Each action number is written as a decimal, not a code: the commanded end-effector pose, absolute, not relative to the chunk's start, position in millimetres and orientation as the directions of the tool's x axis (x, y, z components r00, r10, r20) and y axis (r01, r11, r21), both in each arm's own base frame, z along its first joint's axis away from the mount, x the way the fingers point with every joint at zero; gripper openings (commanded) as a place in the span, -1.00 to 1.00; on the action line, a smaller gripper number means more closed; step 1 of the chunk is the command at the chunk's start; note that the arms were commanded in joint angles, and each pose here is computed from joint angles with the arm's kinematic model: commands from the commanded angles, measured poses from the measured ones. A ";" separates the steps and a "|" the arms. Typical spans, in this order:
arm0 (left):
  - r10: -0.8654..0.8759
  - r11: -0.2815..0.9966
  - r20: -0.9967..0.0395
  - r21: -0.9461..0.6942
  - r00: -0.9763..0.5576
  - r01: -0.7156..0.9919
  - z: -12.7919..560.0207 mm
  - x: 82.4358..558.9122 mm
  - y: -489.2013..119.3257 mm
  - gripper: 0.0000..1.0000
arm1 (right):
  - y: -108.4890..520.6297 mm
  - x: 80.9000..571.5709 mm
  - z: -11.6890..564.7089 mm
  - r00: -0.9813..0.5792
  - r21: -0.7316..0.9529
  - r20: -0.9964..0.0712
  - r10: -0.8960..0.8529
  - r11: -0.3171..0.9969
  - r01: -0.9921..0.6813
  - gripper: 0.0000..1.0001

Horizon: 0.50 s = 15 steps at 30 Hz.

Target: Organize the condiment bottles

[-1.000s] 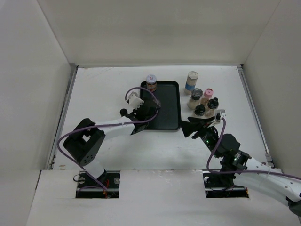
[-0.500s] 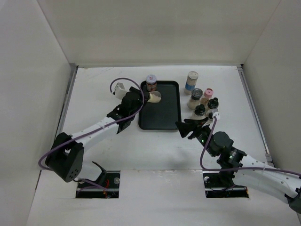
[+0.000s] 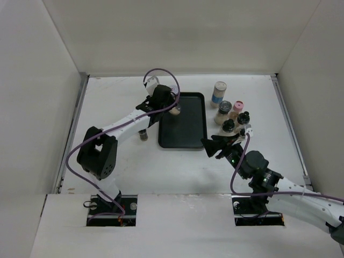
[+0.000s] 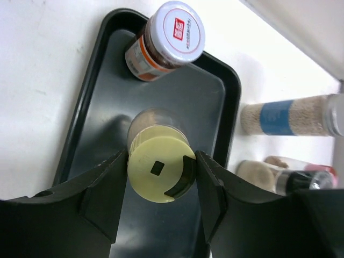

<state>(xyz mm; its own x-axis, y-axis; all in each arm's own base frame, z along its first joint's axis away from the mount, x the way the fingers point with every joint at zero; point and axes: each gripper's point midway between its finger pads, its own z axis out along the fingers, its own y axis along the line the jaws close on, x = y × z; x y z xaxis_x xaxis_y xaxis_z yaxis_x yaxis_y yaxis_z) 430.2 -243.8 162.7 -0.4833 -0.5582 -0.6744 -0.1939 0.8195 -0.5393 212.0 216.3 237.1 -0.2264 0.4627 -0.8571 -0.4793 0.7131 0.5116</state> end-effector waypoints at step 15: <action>-0.273 0.961 -0.819 -0.250 -0.504 -0.115 165.1 486.3 -242.7 -0.65 | 218.6 206.5 262.6 -0.202 0.541 -0.830 0.521 0.659 -0.522 0.43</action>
<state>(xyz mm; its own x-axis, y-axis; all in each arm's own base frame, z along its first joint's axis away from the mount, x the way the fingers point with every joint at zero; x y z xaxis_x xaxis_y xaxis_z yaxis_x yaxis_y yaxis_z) 472.5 -242.6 140.6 -0.5509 -0.2997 -0.7789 -0.1371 0.9531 -0.2697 211.0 215.2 240.6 -0.2212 0.4721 -0.8533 -0.4836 0.7067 0.5164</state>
